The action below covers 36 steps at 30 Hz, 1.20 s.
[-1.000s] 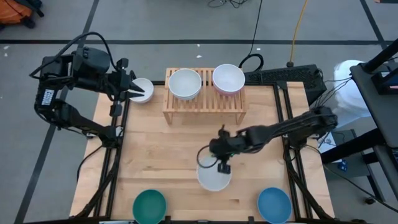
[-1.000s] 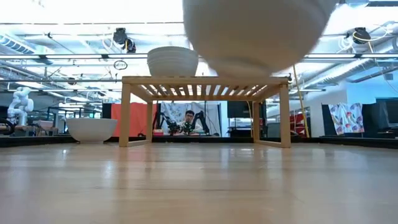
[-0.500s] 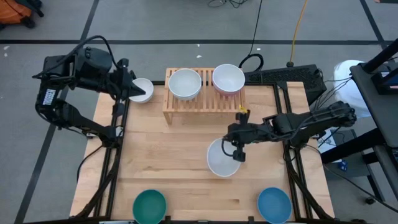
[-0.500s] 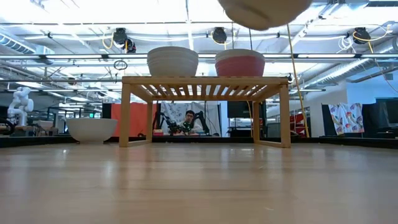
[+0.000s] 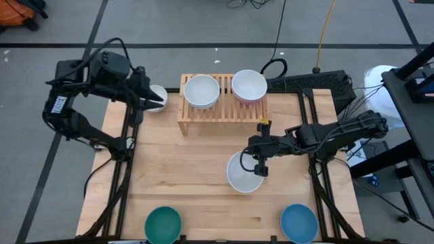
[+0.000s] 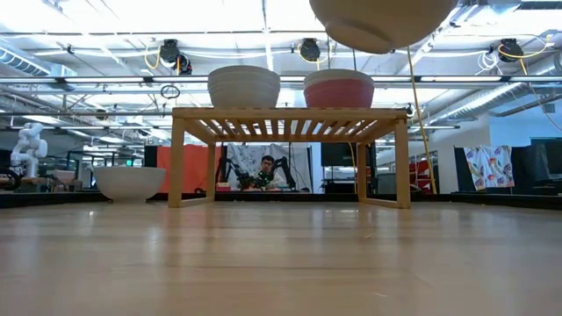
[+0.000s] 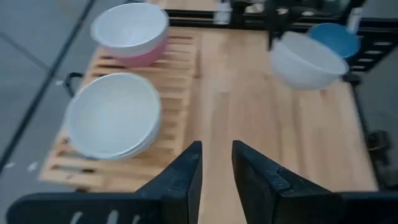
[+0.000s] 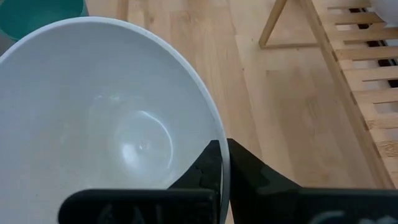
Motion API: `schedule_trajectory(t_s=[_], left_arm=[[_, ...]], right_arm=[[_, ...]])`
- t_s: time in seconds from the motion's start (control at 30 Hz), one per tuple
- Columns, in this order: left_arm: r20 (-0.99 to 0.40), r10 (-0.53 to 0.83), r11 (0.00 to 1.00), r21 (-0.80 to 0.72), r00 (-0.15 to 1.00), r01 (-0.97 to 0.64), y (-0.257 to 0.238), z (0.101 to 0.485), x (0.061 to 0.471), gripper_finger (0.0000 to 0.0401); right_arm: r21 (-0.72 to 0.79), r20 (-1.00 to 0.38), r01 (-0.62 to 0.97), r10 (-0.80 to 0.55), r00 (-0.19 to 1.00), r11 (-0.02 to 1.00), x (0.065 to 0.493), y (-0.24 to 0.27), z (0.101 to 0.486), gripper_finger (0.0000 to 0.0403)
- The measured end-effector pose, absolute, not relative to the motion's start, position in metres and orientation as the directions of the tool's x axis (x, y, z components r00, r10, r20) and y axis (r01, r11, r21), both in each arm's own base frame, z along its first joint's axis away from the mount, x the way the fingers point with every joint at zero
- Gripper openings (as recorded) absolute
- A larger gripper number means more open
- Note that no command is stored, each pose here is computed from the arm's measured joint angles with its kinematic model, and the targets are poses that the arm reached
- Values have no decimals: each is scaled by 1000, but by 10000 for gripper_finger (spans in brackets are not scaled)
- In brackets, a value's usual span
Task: Place and stack bowls onto a shelf
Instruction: Stack the white bowl on top of the gray bowl on the shelf
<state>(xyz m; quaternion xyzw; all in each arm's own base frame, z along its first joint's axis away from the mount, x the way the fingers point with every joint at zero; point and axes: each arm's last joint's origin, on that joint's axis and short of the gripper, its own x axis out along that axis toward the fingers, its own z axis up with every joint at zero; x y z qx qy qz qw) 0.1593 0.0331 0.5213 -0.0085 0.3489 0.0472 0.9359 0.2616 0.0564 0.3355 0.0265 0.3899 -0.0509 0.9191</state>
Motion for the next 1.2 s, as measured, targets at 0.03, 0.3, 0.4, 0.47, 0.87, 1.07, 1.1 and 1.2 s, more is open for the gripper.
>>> schedule_trajectory(t_s=[0.03, 0.3, 0.4, 0.47, 0.87, 1.07, 1.1, 1.2], left_arm=[[-651, 61, 997, 6, 756, -76, 33, 521, 163, 96], [-687, -75, 968, 123, 723, 218, 16, 509, 205, 97], [-700, -86, 945, 167, 709, 280, 7, 503, 222, 97], [-719, -78, 919, 217, 691, 330, 2, 497, 233, 97], [-702, 58, 562, 610, 710, 558, -14, 476, 294, 97], [-669, 56, 438, 683, 741, 585, -16, 466, 323, 97], [-665, 55, 434, 688, 745, 582, -17, 464, 328, 97], [-676, 48, 376, 695, 736, 613, -21, 452, 345, 97]], right_arm=[[9, -719, 114, -73, 691, 993, 262, 56, 336, 0], [-53, -704, 170, -158, 692, 984, 246, 44, 346, 0], [-68, -683, 220, -206, 700, 973, 237, 35, 353, 0], [-61, -678, 249, -223, 700, 967, 232, 29, 357, 0], [144, -698, 332, -143, 702, 932, 223, -8, 363, 0], [127, -711, 363, -170, 682, 923, 221, -18, 362, 0], [122, -712, 364, -174, 681, 923, 221, -19, 362, 0], [119, -713, 375, -183, 676, 919, 221, -23, 361, 0]])
